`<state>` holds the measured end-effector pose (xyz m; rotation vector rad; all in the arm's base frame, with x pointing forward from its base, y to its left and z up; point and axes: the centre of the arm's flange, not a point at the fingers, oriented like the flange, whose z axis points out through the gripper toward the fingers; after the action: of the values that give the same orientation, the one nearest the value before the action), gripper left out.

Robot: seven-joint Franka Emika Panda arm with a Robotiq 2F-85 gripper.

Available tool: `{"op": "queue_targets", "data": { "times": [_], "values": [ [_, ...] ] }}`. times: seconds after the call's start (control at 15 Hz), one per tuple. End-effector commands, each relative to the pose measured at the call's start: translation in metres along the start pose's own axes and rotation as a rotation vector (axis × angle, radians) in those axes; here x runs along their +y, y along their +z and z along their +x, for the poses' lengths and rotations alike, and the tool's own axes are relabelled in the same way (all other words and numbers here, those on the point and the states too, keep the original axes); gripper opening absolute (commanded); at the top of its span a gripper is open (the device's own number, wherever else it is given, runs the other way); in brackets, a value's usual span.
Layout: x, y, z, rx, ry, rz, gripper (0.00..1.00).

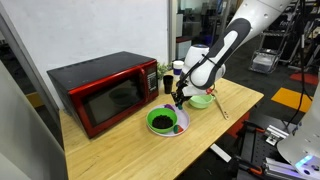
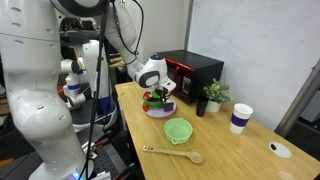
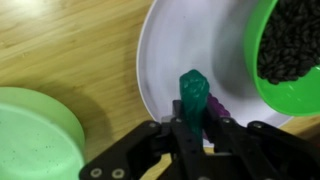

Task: Put the green object in the black cup

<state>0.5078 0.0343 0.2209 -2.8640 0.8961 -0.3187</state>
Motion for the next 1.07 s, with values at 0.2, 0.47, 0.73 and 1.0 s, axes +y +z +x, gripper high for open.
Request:
{"op": "queue_targets", "data": {
  "times": [0.2, 0.47, 0.73, 1.0],
  "values": [
    [0.008, -0.075, 0.039, -0.019, 0.016, 0.055, 0.06],
    [0.043, -0.097, 0.095, -0.078, 0.104, 0.056, 0.06],
    [0.091, -0.101, 0.154, -0.120, 0.259, 0.091, 0.06],
    [0.123, -0.092, 0.197, -0.184, 0.489, 0.201, 0.06]
  ]
}}
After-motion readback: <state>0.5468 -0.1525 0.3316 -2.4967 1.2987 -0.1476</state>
